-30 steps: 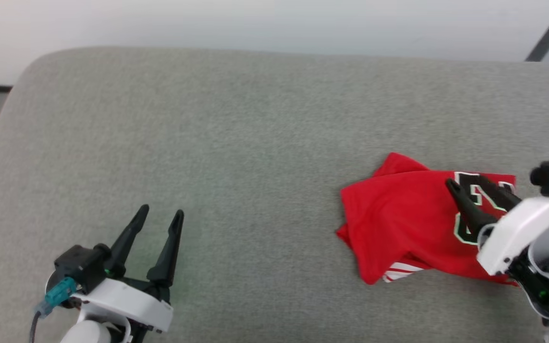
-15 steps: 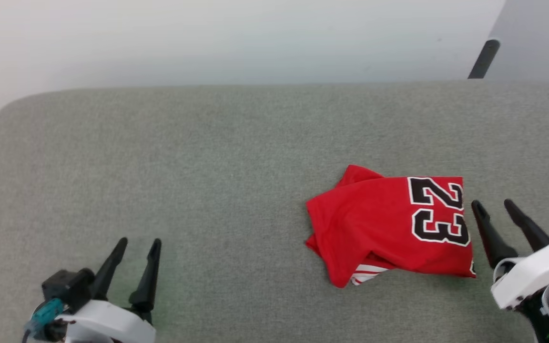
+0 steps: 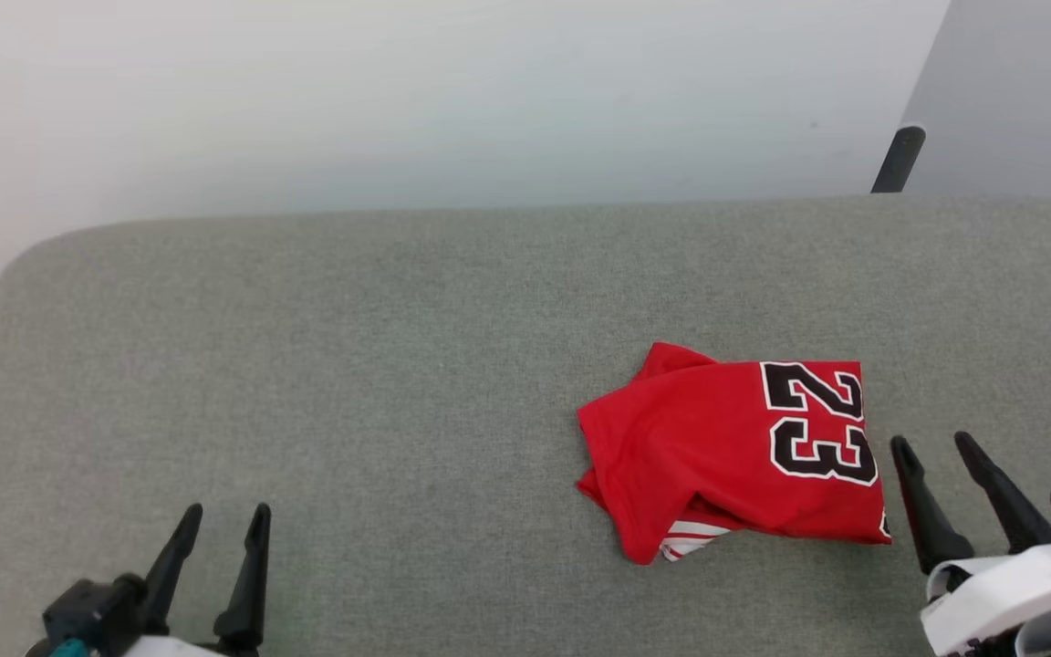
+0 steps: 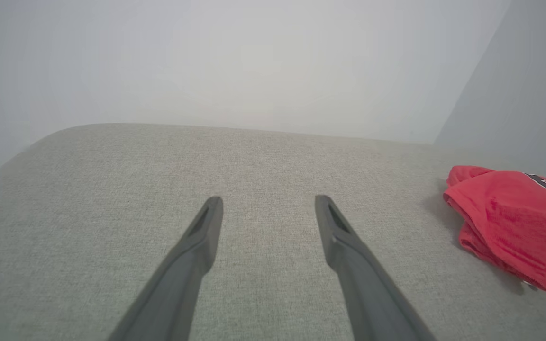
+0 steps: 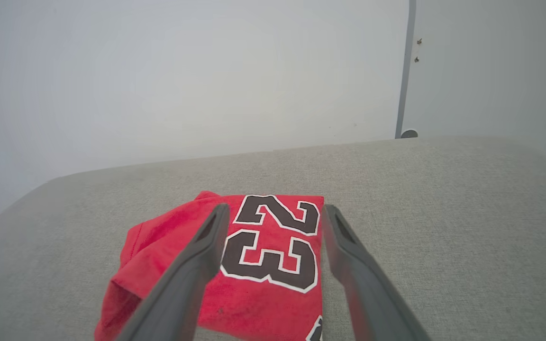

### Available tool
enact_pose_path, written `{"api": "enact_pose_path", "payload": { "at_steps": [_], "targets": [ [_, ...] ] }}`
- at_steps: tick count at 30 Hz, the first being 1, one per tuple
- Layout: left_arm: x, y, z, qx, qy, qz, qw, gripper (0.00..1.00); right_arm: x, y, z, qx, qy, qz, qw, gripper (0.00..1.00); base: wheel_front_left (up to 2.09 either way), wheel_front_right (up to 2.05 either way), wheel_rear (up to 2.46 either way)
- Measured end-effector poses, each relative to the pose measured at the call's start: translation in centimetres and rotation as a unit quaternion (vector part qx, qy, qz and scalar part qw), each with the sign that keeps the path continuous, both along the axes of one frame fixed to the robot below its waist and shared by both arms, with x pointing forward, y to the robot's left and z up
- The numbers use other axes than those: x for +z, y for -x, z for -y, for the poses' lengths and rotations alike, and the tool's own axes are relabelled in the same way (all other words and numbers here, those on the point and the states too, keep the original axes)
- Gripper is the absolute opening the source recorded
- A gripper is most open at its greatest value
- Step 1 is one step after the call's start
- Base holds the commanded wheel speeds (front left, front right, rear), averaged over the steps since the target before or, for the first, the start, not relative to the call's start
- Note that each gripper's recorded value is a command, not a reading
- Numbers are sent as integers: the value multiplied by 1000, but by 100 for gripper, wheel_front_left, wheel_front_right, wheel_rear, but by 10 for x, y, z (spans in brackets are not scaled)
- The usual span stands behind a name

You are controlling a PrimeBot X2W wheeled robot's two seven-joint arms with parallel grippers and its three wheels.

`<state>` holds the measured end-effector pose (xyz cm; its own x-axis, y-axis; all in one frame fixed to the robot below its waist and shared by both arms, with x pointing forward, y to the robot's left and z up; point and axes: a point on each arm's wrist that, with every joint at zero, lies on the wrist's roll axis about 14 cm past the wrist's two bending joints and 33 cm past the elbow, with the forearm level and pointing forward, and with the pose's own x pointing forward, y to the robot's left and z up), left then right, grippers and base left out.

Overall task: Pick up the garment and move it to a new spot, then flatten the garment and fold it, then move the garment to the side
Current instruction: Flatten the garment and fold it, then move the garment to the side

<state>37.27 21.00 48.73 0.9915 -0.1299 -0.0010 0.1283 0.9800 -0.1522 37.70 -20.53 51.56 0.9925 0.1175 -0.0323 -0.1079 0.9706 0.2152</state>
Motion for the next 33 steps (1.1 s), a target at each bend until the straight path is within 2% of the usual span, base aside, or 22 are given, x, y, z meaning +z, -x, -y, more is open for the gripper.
{"api": "enact_pose_path", "payload": {
  "at_steps": [18,33],
  "targets": [
    [15,44,-10,26,-2,28,999,100,27,34,16,-37,24,49,998,100,0,0,0],
    [17,48,-9,27,-1,32,999,100,25,46,17,-53,11,44,998,100,0,0,0]
  ]
}}
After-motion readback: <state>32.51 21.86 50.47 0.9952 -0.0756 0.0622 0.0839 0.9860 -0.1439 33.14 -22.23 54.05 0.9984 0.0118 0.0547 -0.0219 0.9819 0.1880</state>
